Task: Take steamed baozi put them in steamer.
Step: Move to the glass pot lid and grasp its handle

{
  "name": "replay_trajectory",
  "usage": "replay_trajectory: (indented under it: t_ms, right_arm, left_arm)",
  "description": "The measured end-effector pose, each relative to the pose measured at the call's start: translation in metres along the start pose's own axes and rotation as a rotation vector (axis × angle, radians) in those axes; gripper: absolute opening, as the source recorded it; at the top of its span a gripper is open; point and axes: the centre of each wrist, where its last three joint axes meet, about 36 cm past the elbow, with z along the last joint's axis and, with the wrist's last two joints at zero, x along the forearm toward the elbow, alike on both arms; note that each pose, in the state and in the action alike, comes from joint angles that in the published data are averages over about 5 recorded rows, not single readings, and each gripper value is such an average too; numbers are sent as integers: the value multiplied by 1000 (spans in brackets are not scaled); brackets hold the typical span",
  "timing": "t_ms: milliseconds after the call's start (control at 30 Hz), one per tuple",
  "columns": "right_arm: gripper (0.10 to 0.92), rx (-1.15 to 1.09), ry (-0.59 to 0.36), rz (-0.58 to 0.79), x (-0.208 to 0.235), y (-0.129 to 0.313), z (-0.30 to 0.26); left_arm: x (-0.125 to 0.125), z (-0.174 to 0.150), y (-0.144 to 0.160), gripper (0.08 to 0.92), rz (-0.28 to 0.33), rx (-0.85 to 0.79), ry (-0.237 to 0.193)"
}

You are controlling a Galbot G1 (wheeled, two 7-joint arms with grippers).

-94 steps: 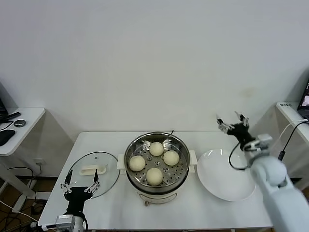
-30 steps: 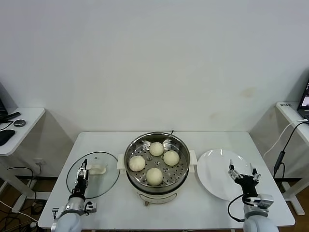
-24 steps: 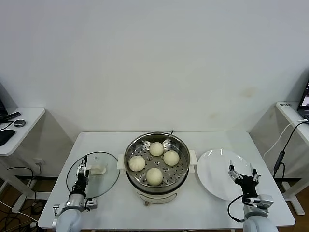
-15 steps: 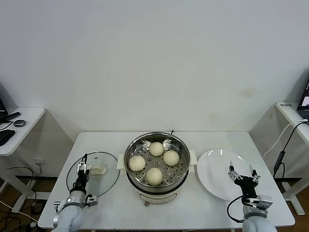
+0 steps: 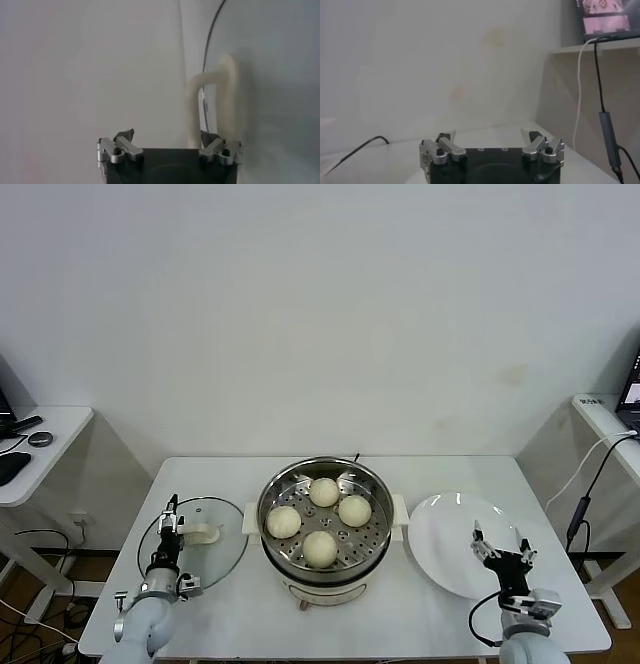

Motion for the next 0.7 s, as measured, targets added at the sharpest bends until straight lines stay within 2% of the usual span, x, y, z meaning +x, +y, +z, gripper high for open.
replay_trajectory:
  t_ms: [200, 500, 700]
  right_arm:
    - [823, 0, 2, -3, 0, 2, 2]
    - [823, 4, 4, -8, 1, 3, 4]
    - [823, 5, 1, -10, 1, 2, 2]
  left_arm:
    - [-1, 0, -2, 795, 8, 23, 5]
    - [3, -1, -6, 524, 16, 46, 24]
    - [10, -5, 5, 351, 12, 66, 47]
